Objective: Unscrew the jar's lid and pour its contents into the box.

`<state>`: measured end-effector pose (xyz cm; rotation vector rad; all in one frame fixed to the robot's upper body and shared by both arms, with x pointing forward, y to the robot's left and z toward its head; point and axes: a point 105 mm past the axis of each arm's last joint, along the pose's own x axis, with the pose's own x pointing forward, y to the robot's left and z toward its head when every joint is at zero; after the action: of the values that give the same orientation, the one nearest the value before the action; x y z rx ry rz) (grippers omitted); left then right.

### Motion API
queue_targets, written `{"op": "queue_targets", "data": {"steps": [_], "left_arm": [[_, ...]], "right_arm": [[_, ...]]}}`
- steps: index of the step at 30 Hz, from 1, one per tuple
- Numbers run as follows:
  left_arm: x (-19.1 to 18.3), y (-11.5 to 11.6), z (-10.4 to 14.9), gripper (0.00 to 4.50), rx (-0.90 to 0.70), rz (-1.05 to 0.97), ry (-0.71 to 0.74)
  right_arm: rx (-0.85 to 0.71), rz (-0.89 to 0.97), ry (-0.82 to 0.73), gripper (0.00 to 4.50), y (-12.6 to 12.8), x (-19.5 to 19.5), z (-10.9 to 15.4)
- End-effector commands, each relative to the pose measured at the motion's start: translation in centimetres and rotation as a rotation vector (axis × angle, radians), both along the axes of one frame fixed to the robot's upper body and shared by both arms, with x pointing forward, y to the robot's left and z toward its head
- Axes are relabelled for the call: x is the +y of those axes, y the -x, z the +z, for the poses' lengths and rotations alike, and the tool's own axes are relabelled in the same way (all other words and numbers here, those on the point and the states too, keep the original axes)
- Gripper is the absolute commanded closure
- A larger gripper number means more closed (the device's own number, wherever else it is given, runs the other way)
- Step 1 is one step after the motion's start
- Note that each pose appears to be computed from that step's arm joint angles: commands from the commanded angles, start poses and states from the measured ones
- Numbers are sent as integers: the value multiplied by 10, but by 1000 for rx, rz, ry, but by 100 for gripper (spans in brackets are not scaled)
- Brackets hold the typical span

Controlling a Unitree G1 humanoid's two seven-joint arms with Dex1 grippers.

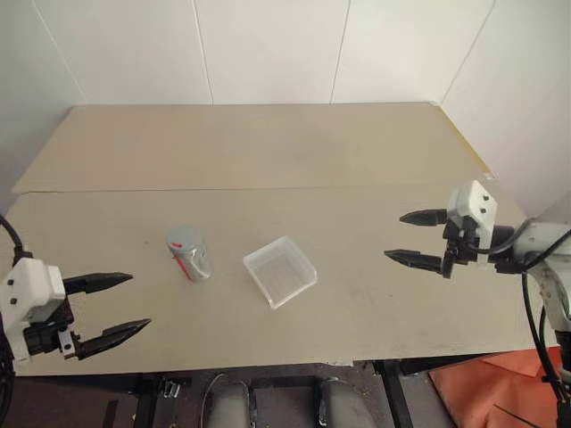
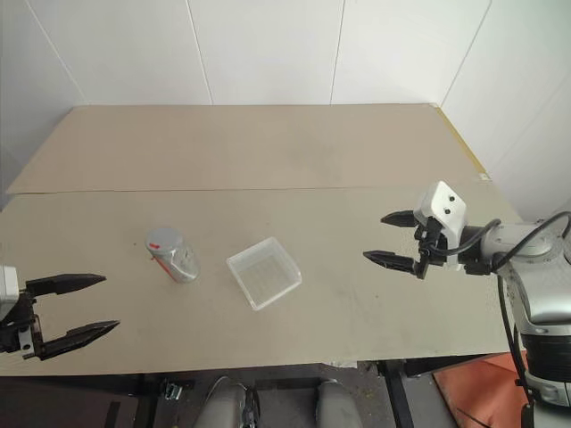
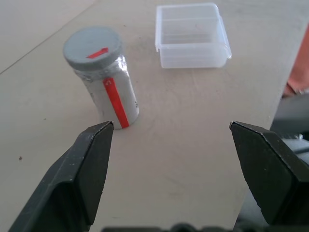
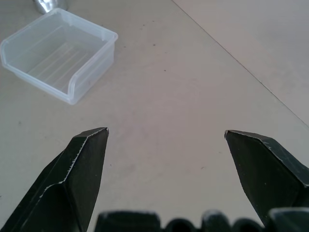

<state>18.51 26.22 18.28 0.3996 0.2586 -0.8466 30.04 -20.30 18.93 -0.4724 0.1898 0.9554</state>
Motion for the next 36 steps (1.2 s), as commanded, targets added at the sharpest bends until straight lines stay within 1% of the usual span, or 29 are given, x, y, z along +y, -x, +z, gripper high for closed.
{"op": "queue_targets", "data": {"steps": [1, 2, 5, 9, 12, 16, 18, 21, 24, 28, 36], "left_arm": [[-5, -4, 3, 32, -45, 9, 9], [-4, -6, -1, 32, -48, 23, 4], [2, -9, -1, 32, -100, 122, 37], [9, -3, -4, 32, -159, 262, 71], [4, -1, -16, 32, -170, 352, 120], [-6, -3, -32, 32, -152, 397, 155], [-6, -10, -38, 32, -174, 434, 143], [-12, -25, -40, 32, -237, 478, 149], [-22, -38, -48, 32, -284, 444, 111], [-34, -56, -49, 32, -313, 433, 194], [-32, -80, -51, 32, -357, 471, 222]], "right_arm": [[-47, 22, -11, 0, 5, 10, 11], [-45, 24, -5, 0, 5, 12, 8], [-57, 62, -34, 0, 7, 25, 12], [-70, 116, -27, 0, 9, 36, 16], [-84, 171, -17, 0, 10, 45, 20], [-95, 263, -19, 0, 15, 58, 30], [-92, 311, -16, 0, 17, 66, 32], [-92, 375, -2, 0, 19, 72, 31], [-96, 427, 4, 0, 20, 81, 30], [-109, 443, 2, 0, 18, 87, 31], [-155, 464, -10, 0, 19, 94, 37]]}}
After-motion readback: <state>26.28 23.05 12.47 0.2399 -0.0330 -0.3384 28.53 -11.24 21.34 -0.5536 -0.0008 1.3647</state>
